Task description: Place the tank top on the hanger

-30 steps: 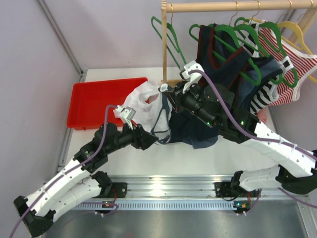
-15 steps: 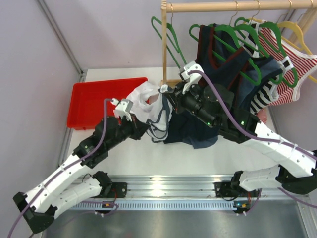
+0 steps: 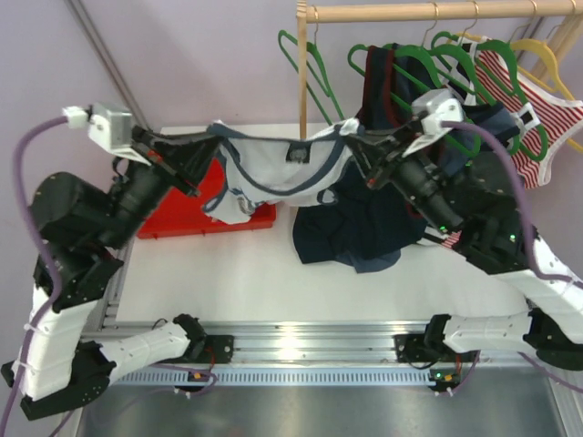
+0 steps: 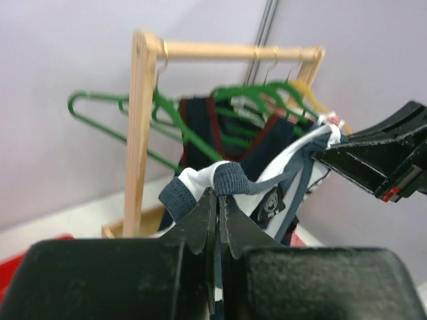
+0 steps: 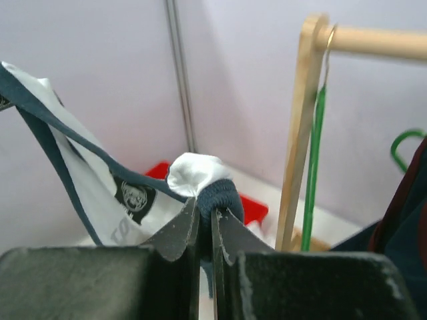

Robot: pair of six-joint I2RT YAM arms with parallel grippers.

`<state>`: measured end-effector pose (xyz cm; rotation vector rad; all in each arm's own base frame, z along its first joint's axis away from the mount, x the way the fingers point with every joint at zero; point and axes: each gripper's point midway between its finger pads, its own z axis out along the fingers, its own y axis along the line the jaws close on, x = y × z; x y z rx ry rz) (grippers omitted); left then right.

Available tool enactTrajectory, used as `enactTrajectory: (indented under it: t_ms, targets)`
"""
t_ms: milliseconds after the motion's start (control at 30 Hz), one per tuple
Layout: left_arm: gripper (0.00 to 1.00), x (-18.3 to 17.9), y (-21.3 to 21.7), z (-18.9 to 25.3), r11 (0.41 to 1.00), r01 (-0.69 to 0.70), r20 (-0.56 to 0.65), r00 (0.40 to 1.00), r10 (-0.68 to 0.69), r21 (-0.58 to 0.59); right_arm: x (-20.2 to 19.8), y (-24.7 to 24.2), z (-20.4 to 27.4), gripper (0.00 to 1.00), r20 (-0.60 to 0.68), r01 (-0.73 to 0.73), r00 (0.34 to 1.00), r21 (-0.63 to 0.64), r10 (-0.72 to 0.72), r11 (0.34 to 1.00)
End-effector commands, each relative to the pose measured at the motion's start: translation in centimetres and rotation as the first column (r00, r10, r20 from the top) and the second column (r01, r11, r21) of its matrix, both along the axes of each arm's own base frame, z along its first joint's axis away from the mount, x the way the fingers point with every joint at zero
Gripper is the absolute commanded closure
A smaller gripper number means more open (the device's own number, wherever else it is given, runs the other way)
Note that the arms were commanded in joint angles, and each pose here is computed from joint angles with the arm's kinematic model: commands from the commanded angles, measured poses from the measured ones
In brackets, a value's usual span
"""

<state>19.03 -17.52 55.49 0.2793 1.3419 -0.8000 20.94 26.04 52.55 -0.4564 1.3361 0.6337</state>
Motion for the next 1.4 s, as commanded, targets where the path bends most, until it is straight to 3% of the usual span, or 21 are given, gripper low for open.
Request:
enactTrajectory:
  t_ms: [0, 167, 567, 800, 1200, 1367]
  targets:
    - [1.00, -1.3, 1.6, 6.0, 1.000, -0.025, 0.177, 0.984, 0.028, -0.018, -1.9, -5.5, 9.2, 1.00, 0.189, 0.030, 0.979, 0.230, -0.075, 0.973]
    - [1.00, -2.3, 2.4, 11.4, 0.997, -0.029, 0.315, 0.948, 0.048, -0.066, -3.4, -7.6, 13.2, 1.00, 0.278, 0.005, 0.956, 0.291, -0.090, 0.957]
    - [1.00, 0.0, 1.7, 11.4, 0.994, -0.093, 0.309, 0.945, 0.105, -0.053, -2.3, -7.1, 13.2, 1.00, 0.261, 0.056, 0.957, 0.248, -0.122, 0.967]
    - [1.00, -1.2, 2.1, 14.8, 0.994, -0.068, 0.380, 0.920, 0.096, -0.086, -4.1, -9.2, 18.0, 1.00, 0.339, 0.020, 0.933, 0.283, -0.119, 0.959]
    - [1.00, -2.4, 3.1, 18.0, 0.984, -0.054, 0.462, 0.878, 0.128, -0.171, -5.1, -11.6, 20.0, 1.00, 0.384, 0.032, 0.907, 0.343, -0.171, 0.939]
    - [1.00, -1.8, 3.0, 17.6, 0.985, -0.082, 0.465, 0.874, 0.143, -0.149, -4.5, -11.1, 19.5, 1.00, 0.380, 0.052, 0.908, 0.318, -0.177, 0.947]
